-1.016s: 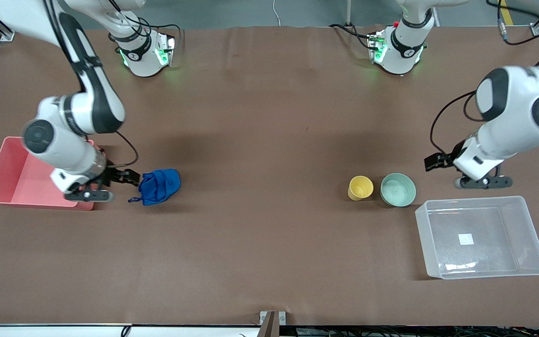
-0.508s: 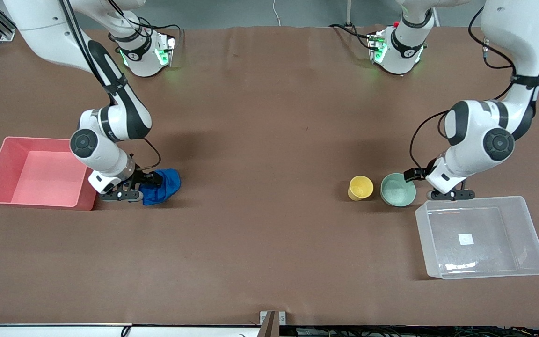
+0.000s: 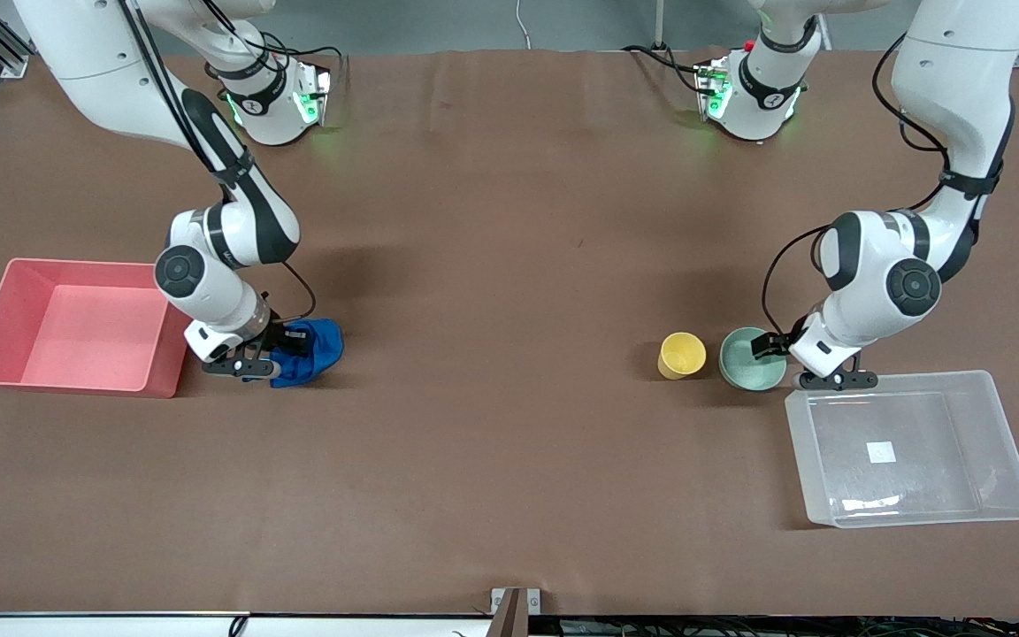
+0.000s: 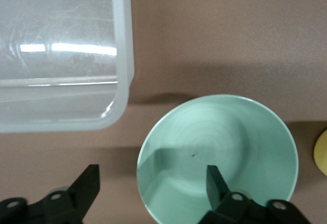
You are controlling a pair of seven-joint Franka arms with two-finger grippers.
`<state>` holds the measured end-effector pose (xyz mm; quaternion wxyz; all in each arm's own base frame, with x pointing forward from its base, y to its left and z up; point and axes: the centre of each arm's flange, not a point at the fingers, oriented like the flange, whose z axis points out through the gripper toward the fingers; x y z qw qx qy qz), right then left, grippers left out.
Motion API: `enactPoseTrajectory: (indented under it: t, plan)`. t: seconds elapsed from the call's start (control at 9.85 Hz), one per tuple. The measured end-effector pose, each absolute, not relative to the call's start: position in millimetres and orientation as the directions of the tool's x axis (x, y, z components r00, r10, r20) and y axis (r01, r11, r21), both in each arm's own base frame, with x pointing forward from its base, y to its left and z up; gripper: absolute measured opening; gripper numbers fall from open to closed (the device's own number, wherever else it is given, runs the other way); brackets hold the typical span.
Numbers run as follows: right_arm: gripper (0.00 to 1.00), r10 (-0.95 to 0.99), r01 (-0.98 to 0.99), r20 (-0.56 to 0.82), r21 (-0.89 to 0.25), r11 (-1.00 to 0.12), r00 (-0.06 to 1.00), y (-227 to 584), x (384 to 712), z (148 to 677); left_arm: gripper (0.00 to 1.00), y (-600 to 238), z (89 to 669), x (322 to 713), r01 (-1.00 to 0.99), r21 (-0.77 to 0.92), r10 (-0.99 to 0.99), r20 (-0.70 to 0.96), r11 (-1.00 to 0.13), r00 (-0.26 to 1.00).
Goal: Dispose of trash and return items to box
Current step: 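Grasp the blue cloth with the right gripper while the left gripper grasps the bowl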
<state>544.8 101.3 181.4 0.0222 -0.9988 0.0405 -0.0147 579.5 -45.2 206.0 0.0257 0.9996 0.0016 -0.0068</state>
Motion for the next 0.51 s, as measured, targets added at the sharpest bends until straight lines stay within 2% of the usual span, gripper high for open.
enactPoseTrajectory:
  t: [0.1,0.2,0.41,0.51]
  plan:
    - [0.26,-0.074,-0.073,0.030,-0.043,-0.996,0.997,104.1,544.9,182.1,0.86,-45.6,200.9,579.7,0.004,0.052,0.003,-0.012,-0.999,1.000]
    - [0.16,-0.070,-0.069,0.027,-0.039,-0.997,0.997,103.9,545.6,183.3,0.72,-45.4,199.1,580.2,0.004,0.053,0.004,-0.009,-0.999,1.000]
    - [0.16,-0.073,-0.074,-0.039,-0.013,-0.997,0.997,101.1,555.9,210.4,0.42,-45.4,200.2,581.6,0.004,0.053,0.004,-0.006,-0.999,1.000]
    - [0.16,-0.082,-0.082,-0.084,0.009,-0.997,0.993,95.6,569.8,252.8,0.26,-45.4,203.4,583.4,0.004,0.053,0.004,0.001,-0.999,1.000]
